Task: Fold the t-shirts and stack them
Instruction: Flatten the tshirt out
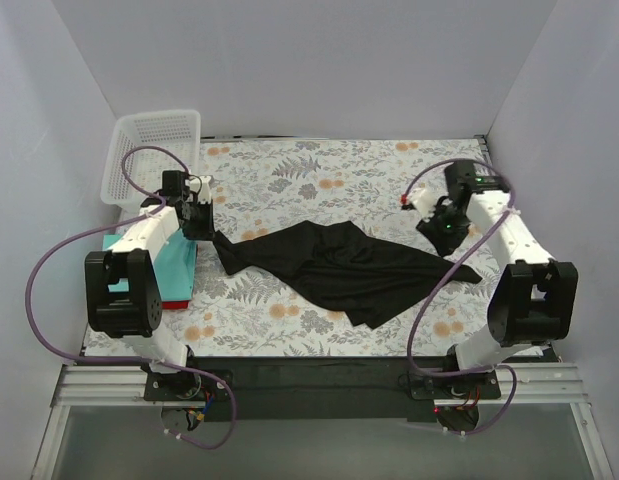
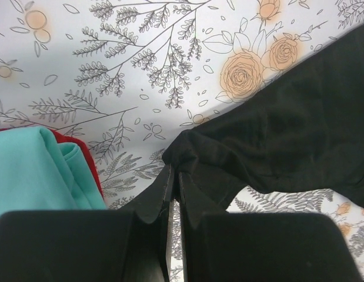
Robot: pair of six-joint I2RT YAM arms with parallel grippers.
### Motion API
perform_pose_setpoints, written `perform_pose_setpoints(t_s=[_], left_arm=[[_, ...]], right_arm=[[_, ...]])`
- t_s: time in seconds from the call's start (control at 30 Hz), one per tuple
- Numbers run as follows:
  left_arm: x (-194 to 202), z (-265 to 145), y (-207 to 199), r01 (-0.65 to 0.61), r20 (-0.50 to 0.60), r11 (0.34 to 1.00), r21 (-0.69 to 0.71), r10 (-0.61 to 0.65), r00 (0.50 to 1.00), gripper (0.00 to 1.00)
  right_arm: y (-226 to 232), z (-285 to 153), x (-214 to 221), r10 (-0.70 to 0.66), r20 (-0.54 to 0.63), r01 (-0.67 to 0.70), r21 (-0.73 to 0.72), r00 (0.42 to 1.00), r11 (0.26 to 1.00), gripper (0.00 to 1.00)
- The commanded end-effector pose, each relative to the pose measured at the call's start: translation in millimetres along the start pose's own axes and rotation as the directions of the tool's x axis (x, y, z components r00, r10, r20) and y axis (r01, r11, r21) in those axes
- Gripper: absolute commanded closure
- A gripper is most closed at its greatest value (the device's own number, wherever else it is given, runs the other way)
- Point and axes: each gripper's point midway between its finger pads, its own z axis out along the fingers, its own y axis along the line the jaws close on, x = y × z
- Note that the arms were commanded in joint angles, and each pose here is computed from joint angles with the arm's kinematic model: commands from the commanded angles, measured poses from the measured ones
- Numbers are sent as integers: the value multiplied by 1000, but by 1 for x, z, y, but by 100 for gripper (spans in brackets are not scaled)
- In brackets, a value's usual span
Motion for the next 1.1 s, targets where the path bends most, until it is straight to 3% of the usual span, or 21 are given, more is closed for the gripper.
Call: perform_pose_setpoints(t_s=[0.0,0.23,0.47,0.77,0.87,0.9,0.97,1.07], left_arm=[[-6,-1,-7,71,-18,997,19,-71,997,100],[-3,2,-7,84,-46,996,24,-83,996,100],[1,2,-9,87,-57,996,30,-85,995,100],[7,1,-8,78,-64,997,25,-77,995,100],[5,-1,-7,75,-55,997,17,-74,996,100],[5,-2,-6,74,-52,997,13,-74,996,100],[1,-5,-7,82,-42,997,12,-81,996,100],[-12,-12,-11,98,-17,995,33,-97,995,100]], right_arm=[[90,4,-12,-74,-5,71,-210,997,975,60],[196,29,-29,-147,-1,128,-481,989,867,53],[218,58,-36,-189,-45,141,-509,981,849,49],[241,70,-37,-204,-59,129,-598,977,791,54],[242,75,-33,-213,-74,126,-606,974,786,67],[242,75,-33,-217,-72,130,-605,974,785,83],[236,75,-36,-224,-67,144,-582,972,800,99],[220,67,-46,-218,-35,168,-526,975,834,99]])
